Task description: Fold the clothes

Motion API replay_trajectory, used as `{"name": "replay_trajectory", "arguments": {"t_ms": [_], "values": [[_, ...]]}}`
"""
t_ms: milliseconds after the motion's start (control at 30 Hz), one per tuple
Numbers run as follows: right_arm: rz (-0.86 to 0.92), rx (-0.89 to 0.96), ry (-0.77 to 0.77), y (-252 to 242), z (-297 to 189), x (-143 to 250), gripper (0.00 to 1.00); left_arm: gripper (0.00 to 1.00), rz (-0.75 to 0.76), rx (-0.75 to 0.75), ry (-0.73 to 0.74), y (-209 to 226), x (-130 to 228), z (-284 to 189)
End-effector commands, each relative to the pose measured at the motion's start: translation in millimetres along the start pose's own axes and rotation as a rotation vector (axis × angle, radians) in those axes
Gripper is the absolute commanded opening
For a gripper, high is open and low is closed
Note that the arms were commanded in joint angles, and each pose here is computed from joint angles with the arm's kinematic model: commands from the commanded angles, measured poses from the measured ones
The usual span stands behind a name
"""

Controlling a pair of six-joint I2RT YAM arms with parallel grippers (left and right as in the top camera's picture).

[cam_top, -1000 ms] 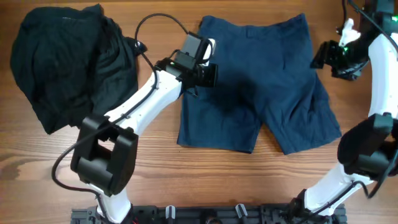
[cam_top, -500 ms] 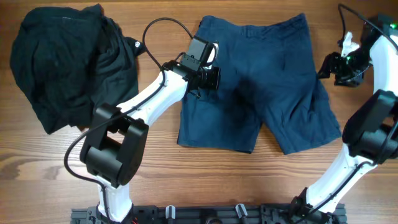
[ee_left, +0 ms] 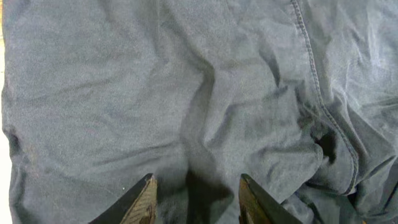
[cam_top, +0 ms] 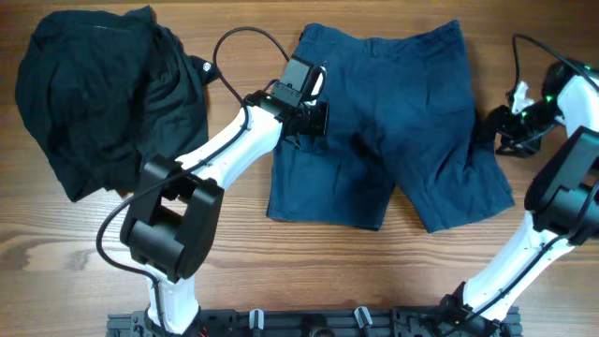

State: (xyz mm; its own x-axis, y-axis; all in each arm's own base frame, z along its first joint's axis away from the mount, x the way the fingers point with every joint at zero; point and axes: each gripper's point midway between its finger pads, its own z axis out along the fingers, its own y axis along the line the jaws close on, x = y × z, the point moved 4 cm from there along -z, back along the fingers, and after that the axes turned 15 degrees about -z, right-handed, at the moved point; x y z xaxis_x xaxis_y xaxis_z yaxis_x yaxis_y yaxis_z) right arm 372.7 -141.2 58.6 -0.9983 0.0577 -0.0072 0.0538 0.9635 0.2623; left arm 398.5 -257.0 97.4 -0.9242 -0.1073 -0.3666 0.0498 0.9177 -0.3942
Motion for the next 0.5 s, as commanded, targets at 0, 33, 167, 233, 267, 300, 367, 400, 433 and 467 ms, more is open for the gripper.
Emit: {"name": "replay_trajectory", "arguments": {"t_ms": [0, 33, 167, 233, 267, 300, 367, 400, 433, 467], "values": [[-0.116, -0.02, -0.05, 14, 7, -17, 0.59, 0.44, -0.023, -0.024, -0.007, 4, -2, 1], [-0.144, -0.012, -0.066, 17, 8, -22, 0.6, 0.44, -0.05, -0.036, -0.013, 6, -2, 1], [-0.255, 0.017, -0.113, 31, 12, -39, 0.59, 0.44, -0.087, -0.05, -0.023, 8, -3, 1], [-0.284, 0.038, -0.119, 35, 14, -44, 0.56, 0.44, -0.112, -0.052, -0.021, 8, -3, 1], [-0.309, 0.052, -0.117, 38, 15, -45, 0.54, 0.43, -0.115, -0.052, -0.021, 8, -3, 1], [-0.335, 0.061, -0.112, 41, 16, -46, 0.54, 0.43, -0.129, -0.055, -0.024, 9, -3, 1], [-0.366, 0.072, -0.102, 45, 18, -47, 0.53, 0.44, -0.13, -0.058, -0.028, 9, -4, 1], [-0.379, 0.088, -0.091, 47, 19, -47, 0.52, 0.43, -0.13, -0.064, -0.032, 10, -4, 1], [-0.387, 0.103, -0.081, 49, 21, -47, 0.52, 0.44, -0.13, -0.067, -0.034, 11, -4, 1], [-0.397, 0.117, -0.076, 52, 22, -48, 0.5, 0.44, -0.13, -0.07, -0.036, 11, -5, 1]]}}
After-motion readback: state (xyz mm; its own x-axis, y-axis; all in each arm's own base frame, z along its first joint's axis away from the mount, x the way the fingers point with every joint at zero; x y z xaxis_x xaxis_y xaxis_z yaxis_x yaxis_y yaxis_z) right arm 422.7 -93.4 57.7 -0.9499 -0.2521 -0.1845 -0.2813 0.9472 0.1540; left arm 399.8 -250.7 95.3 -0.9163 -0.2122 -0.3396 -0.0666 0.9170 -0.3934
